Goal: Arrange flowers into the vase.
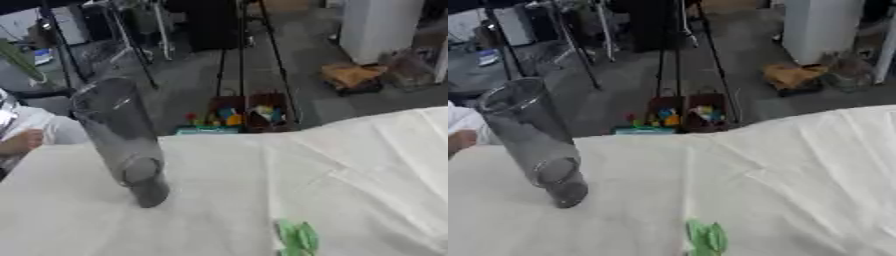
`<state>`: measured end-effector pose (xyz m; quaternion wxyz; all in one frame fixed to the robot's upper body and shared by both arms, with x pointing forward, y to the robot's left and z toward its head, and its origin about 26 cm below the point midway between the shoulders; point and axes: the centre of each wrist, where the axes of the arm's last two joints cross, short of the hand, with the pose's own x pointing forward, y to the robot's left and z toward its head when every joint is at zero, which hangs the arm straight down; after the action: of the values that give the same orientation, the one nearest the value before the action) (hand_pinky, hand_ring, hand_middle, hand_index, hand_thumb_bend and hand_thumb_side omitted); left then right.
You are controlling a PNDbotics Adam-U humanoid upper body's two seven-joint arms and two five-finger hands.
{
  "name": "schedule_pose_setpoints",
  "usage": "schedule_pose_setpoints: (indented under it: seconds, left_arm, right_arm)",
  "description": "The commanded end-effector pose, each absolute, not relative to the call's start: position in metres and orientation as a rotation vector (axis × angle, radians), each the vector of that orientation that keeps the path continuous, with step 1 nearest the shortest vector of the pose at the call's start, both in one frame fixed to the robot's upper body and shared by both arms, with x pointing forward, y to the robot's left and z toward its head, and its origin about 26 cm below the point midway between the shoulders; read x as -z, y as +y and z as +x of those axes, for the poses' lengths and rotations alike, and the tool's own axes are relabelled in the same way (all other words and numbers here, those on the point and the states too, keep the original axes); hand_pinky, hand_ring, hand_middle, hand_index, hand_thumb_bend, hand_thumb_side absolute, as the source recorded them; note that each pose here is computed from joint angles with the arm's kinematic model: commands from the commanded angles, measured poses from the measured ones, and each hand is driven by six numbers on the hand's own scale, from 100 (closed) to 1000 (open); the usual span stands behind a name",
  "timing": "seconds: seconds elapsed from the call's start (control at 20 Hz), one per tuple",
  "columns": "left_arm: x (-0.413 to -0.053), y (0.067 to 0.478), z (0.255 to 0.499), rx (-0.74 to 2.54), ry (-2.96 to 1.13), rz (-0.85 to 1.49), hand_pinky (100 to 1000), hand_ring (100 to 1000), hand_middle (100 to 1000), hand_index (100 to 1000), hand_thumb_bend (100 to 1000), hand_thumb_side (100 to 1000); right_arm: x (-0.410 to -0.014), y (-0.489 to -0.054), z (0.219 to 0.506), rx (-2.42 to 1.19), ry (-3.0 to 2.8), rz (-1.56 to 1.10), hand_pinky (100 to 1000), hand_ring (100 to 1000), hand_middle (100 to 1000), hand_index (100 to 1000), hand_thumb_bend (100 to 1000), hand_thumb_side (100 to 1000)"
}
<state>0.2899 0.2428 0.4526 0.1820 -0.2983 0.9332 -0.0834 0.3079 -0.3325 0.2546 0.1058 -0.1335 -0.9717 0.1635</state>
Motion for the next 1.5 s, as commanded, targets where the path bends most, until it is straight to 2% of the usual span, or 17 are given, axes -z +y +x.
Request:
schedule_pose_setpoints:
  seconds: [0.05, 0.4, 1.5]
  left_arm:
    - [-0.461, 0.253, 0.282, 0.228, 2.584, -0.885, 100, 100, 100, 101, 100, 408]
    - [-0.459, 0.256, 0.284, 0.225, 2.589, -0.909, 100, 100, 100, 100, 100, 411]
    - [-0.452, 0.258, 0.306, 0.380, 2.802, -0.917, 100, 100, 100, 100, 100, 523]
  right_arm:
    - [-0.261, -0.334, 0.308, -0.500, -2.878, -0.399, 592, 821, 470, 774, 100, 856]
    - [-0.261, -0.334, 0.308, -0.498, -2.877, -0.397, 592, 821, 470, 774, 100, 856]
    - [-0.261, -0.333, 0.307, -0.504, -2.876, -0.376, 596, 824, 469, 777, 100, 859]
